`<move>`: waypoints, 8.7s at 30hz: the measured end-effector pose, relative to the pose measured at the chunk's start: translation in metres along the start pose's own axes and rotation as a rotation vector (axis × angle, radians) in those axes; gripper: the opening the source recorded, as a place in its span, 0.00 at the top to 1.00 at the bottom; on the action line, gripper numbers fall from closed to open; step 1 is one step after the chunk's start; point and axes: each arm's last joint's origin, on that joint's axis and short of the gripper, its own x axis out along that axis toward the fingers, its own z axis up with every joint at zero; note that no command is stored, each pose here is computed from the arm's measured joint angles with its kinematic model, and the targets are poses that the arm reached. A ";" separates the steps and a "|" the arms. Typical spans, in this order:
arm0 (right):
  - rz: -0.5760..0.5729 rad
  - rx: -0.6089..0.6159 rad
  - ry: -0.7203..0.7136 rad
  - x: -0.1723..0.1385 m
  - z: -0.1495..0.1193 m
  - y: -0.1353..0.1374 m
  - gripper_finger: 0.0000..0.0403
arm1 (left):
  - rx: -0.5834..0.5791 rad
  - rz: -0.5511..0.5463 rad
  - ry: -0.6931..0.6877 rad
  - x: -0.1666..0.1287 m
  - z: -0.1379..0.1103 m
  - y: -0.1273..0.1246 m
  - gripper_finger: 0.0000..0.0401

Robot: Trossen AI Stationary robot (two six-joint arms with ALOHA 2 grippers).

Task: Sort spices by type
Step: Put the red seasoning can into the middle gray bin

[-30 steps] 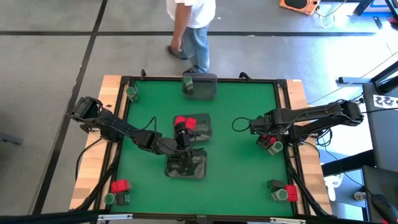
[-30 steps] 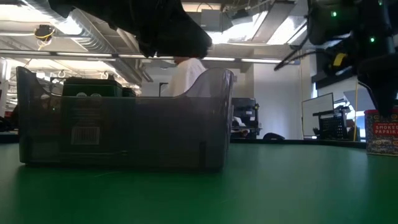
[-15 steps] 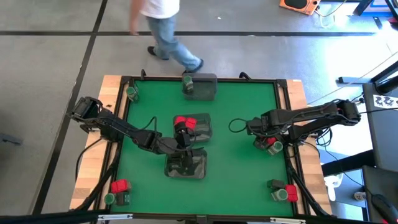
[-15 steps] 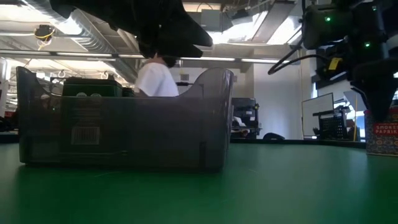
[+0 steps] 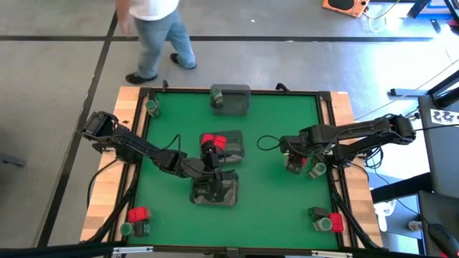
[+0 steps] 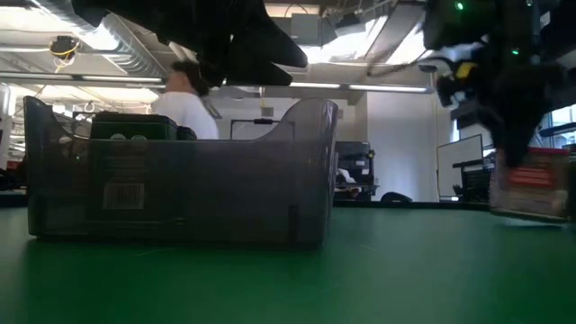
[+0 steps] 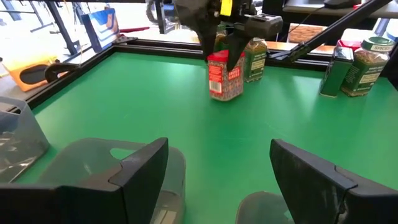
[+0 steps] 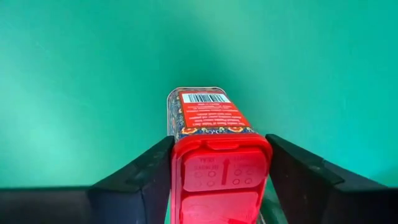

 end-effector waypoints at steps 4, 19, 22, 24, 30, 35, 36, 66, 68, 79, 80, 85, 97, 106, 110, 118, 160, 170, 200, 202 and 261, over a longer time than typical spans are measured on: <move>0.040 -0.066 -0.095 -0.002 0.009 0.005 0.44 | -0.008 0.000 0.000 0.000 0.000 0.000 0.30; 0.148 -0.561 -0.421 -0.010 0.032 0.028 0.44 | -0.007 0.010 0.000 0.002 0.001 0.003 0.30; 0.142 -0.721 -0.476 -0.012 0.031 0.037 0.42 | -0.009 0.016 0.000 0.003 0.001 0.004 0.30; 0.136 -0.826 -0.503 -0.012 0.029 0.044 0.41 | -0.013 0.016 0.000 0.003 0.001 0.005 0.30; 0.101 -1.020 -0.458 0.006 0.027 0.063 0.43 | -0.013 0.016 0.001 0.003 0.001 0.004 0.30; 0.026 -1.058 -0.464 0.019 0.030 0.076 0.38 | -0.014 0.016 0.000 0.003 0.001 0.004 0.30; 0.030 -1.056 -0.466 0.020 0.031 0.077 0.36 | -0.014 0.016 0.000 0.003 0.001 0.004 0.30; 0.243 -0.526 -0.356 -0.033 -0.044 0.023 0.21 | 0.033 0.055 0.137 0.090 0.038 -0.037 0.30; 0.237 -0.521 -0.386 -0.029 -0.048 0.020 0.21 | 0.020 0.063 0.201 0.103 0.045 -0.041 0.30; 0.205 -0.494 -0.450 -0.013 -0.049 0.017 0.21 | 0.005 0.036 0.338 0.151 0.054 -0.053 0.30; 0.207 -0.494 -0.453 -0.013 -0.049 0.017 0.21 | 0.005 0.035 0.337 0.153 0.052 -0.053 0.30; 0.205 -0.492 -0.448 -0.012 -0.050 0.017 0.21 | -0.009 0.033 0.380 0.162 0.037 -0.052 0.30; 0.205 -0.493 -0.449 -0.012 -0.050 0.017 0.21 | -0.037 0.039 0.419 0.173 0.016 -0.054 0.37; 0.203 -0.497 -0.450 -0.012 -0.049 0.017 0.21 | -0.035 0.046 0.417 0.172 0.018 -0.054 0.48; 0.203 -0.498 -0.450 -0.012 -0.049 0.017 0.21 | -0.014 0.099 0.381 0.154 0.038 -0.056 0.48; 0.201 -0.497 -0.452 -0.012 -0.049 0.017 0.21 | 0.040 0.359 0.300 0.088 0.087 -0.054 0.48; 0.148 -0.482 -0.471 -0.012 -0.049 0.015 0.21 | -0.473 0.784 0.349 0.093 0.000 0.029 0.40; 0.148 -0.482 -0.471 -0.012 -0.049 0.015 0.21 | -0.438 0.768 0.363 0.094 0.000 0.030 0.36; 0.159 -0.479 -0.494 -0.014 -0.047 0.016 0.21 | -0.206 0.505 0.425 -0.028 0.070 -0.023 0.26; 0.160 -0.479 -0.496 -0.014 -0.047 0.017 0.21 | -0.234 0.521 0.444 -0.044 0.070 -0.025 0.26; 0.118 -0.511 -0.614 -0.019 -0.040 0.020 0.21 | -0.035 0.264 1.319 -0.208 -0.033 -0.116 0.26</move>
